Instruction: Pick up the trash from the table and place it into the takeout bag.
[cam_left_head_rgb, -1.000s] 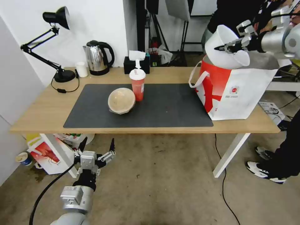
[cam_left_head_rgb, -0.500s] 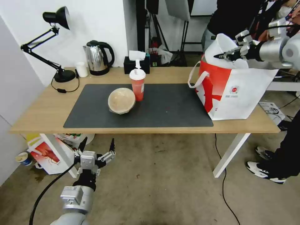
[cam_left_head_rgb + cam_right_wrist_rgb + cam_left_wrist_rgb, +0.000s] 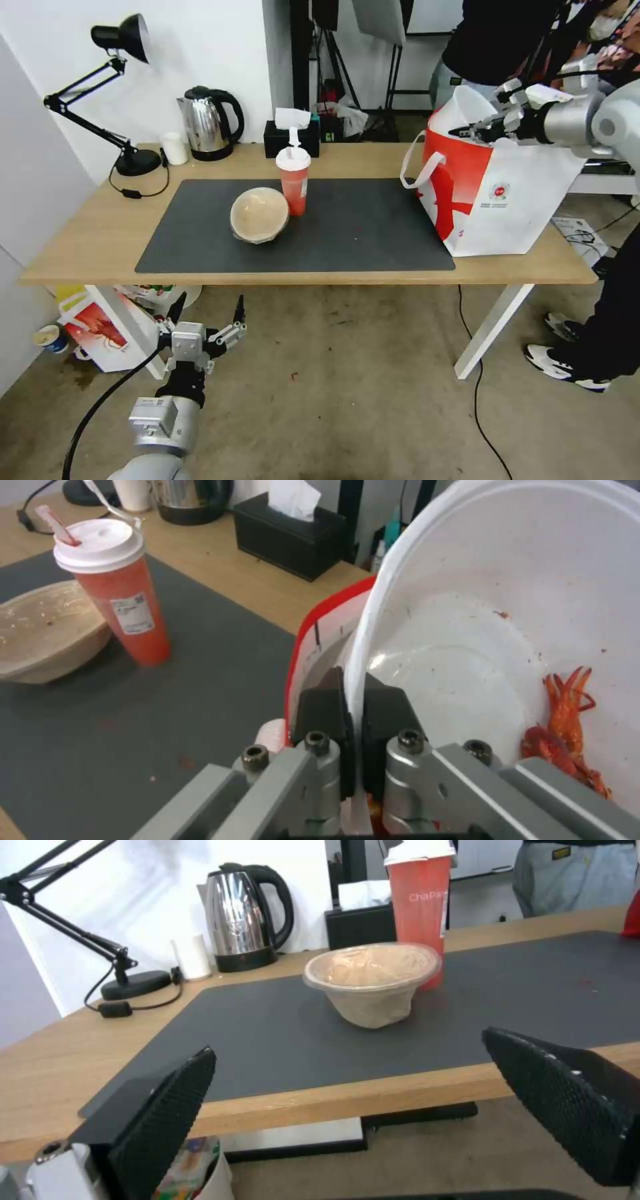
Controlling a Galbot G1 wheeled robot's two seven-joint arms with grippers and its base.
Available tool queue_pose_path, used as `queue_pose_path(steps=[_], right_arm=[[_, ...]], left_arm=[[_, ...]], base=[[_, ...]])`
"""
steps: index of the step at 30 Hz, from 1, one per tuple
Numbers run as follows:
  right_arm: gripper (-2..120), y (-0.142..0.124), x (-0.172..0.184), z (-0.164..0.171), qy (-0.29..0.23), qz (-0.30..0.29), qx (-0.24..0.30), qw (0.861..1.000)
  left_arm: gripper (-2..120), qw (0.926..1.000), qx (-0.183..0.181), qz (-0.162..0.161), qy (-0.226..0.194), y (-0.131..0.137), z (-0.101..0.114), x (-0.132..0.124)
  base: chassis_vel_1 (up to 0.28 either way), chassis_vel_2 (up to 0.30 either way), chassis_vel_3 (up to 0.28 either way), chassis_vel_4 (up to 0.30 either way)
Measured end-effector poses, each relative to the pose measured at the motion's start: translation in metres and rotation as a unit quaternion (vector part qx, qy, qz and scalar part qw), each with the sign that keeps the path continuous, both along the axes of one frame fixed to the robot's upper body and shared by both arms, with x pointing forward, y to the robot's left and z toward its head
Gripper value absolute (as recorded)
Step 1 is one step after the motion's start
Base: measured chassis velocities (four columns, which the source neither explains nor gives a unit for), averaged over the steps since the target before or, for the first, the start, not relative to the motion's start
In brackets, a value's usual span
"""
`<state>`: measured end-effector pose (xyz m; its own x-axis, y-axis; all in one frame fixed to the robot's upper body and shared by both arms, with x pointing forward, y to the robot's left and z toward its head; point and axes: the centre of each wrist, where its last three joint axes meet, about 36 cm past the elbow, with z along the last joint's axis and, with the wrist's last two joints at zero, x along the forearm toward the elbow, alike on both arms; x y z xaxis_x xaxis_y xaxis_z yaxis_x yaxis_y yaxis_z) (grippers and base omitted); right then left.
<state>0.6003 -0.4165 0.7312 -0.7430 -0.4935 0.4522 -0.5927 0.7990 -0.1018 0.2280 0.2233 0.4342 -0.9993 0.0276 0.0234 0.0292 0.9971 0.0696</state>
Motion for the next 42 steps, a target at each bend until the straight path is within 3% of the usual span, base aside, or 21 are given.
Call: queue_pose_path(steps=[7, 10, 13, 19, 25, 32, 42], right_arm=[[0, 0.001, -0.001, 0.000, 0.001, 0.003, 0.004, 1.000], [10, 0.004, 0.000, 0.000, 0.000, 0.004, 0.011, 1.000], [32, 0.006, 0.001, 0.010, -0.011, 0.002, 0.016, 1.000], [49, 0.008, 0.004, 0.017, -0.017, -0.002, 0.016, 1.000], [76, 0.011, 0.006, 0.019, -0.020, -0.002, 0.015, 1.000], [99, 0.010, 0.007, 0.024, -0.025, -0.007, 0.011, 1.000], [100, 0.008, 0.004, 0.024, -0.026, -0.012, 0.005, 1.000]], left_arm=[[100, 1.0000, 0.000, 0.000, 0.000, 0.000, 0.000, 0.000], [100, 1.0000, 0.000, 0.000, 0.000, 0.000, 0.000, 0.000], [100, 1.0000, 0.000, 0.000, 0.000, 0.000, 0.000, 0.000], [100, 1.0000, 0.000, 0.000, 0.000, 0.000, 0.000, 0.000], [100, 1.0000, 0.000, 0.000, 0.000, 0.000, 0.000, 0.000], [100, 1.0000, 0.000, 0.000, 0.000, 0.000, 0.000, 0.000], [100, 1.0000, 0.000, 0.000, 0.000, 0.000, 0.000, 0.000]], base=[[0.000, 0.000, 0.000, 0.000], [0.000, 0.000, 0.000, 0.000], [0.000, 0.000, 0.000, 0.000], [0.000, 0.000, 0.000, 0.000], [0.000, 0.000, 0.000, 0.000], [0.000, 0.000, 0.000, 0.000], [0.000, 0.000, 0.000, 0.000]])
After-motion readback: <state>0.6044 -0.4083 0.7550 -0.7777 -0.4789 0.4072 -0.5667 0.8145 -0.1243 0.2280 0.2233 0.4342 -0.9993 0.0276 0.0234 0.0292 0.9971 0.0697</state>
